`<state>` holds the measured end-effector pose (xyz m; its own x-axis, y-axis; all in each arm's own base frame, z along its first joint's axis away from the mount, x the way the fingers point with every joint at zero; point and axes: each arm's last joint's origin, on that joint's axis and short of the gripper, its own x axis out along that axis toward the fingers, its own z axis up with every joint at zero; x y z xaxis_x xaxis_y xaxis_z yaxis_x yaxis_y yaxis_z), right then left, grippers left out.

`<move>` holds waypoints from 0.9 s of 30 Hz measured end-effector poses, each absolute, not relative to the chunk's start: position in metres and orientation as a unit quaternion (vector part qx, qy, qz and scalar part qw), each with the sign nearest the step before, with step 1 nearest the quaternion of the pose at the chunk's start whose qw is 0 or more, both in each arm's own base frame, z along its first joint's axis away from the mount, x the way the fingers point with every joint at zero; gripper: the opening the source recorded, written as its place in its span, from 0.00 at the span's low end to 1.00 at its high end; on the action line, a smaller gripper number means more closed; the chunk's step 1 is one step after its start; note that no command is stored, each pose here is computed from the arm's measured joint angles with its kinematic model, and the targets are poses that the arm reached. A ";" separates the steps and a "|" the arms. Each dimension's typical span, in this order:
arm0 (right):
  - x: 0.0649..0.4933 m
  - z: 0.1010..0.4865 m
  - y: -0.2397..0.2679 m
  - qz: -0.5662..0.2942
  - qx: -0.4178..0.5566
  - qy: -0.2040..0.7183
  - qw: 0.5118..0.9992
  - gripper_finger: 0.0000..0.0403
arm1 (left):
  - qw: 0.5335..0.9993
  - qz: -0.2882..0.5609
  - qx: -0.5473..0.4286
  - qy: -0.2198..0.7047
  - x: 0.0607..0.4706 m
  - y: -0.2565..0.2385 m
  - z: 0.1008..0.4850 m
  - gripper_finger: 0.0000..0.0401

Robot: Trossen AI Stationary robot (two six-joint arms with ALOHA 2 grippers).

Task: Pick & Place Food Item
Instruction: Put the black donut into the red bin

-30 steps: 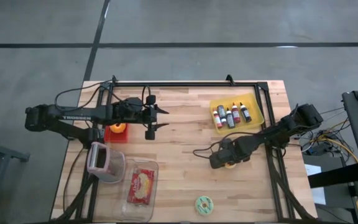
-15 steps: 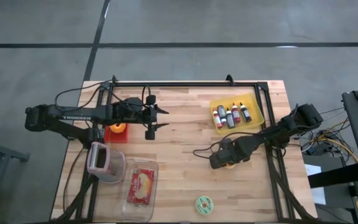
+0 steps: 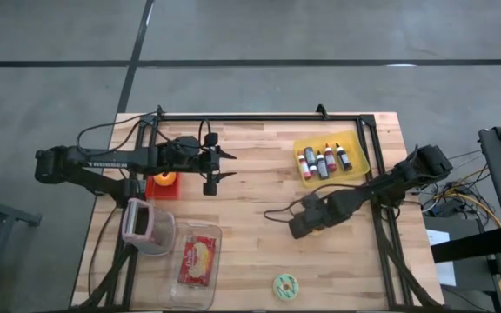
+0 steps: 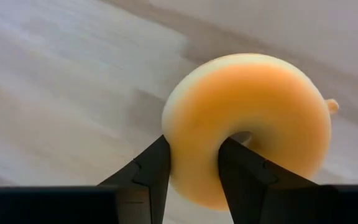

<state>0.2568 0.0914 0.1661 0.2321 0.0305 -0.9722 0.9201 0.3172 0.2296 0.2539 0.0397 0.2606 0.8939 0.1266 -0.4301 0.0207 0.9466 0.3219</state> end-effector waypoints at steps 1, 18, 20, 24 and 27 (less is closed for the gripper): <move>0.260 0.170 0.092 -0.345 0.458 0.504 0.646 0.30 | 0.960 0.028 0.161 0.229 0.254 0.040 0.261 0.56; 0.302 0.277 0.115 -0.319 0.094 0.270 0.904 0.28 | 0.959 0.028 0.159 0.231 0.254 0.040 0.260 0.56; 0.299 0.284 0.119 -0.366 0.052 0.213 0.904 0.27 | 0.960 0.029 0.157 0.231 0.254 0.040 0.260 0.56; 0.292 0.285 0.124 -0.426 -0.010 0.143 0.893 0.27 | 0.961 0.029 0.153 0.230 0.254 0.040 0.260 0.56; 0.292 0.275 0.125 -0.428 -0.022 0.148 0.892 0.27 | 0.961 0.029 0.152 0.230 0.254 0.040 0.260 0.56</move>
